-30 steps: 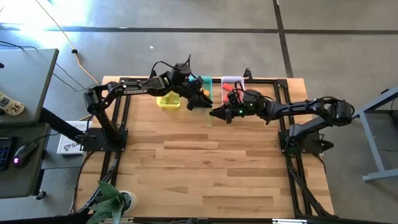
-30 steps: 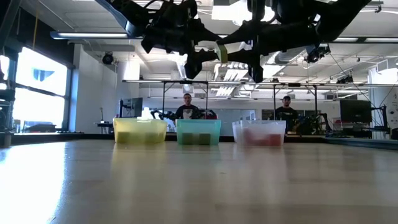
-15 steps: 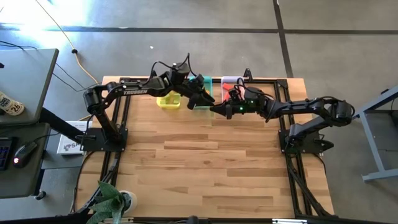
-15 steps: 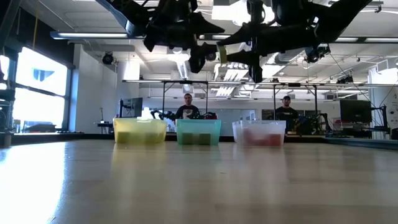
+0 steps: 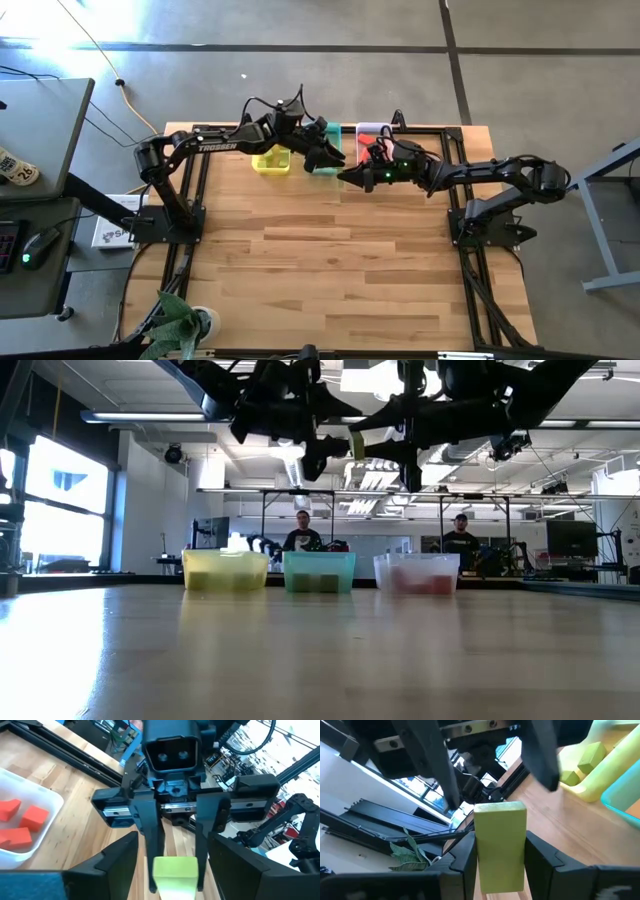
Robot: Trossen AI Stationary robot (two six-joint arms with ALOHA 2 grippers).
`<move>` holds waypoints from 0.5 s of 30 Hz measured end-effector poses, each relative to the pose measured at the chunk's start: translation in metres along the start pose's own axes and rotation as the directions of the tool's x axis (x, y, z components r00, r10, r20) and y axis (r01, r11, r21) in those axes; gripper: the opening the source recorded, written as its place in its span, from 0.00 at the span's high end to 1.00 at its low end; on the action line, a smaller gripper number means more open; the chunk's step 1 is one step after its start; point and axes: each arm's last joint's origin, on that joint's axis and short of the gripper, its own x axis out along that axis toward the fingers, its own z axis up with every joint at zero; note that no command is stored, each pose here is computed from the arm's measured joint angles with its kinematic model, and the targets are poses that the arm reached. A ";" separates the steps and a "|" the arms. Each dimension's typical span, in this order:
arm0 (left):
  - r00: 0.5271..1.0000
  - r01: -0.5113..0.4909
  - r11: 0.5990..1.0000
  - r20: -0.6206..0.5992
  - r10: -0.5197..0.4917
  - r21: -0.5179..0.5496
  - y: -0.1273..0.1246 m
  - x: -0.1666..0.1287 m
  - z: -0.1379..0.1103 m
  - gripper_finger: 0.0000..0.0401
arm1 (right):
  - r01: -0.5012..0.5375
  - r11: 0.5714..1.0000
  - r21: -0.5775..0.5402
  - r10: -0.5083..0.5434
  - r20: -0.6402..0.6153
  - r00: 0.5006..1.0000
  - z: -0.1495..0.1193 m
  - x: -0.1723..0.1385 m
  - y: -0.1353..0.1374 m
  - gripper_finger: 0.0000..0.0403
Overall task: Sort & place blocks by color
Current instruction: Put the green block into the yellow bin
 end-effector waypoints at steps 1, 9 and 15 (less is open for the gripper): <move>1.000 0.000 1.000 0.000 0.000 0.000 0.000 0.000 0.000 0.43 | 0.000 1.000 0.000 0.000 -0.001 1.000 0.000 0.000 0.000 0.74; 1.000 0.007 1.000 -0.005 -0.007 -0.028 0.000 0.000 0.000 0.39 | -0.004 1.000 -0.004 0.004 0.011 1.000 0.001 -0.001 0.002 0.74; 0.999 0.023 0.999 -0.022 -0.023 -0.035 0.000 0.000 -0.002 0.39 | -0.016 1.000 -0.024 0.017 0.065 0.998 0.009 -0.010 0.011 0.74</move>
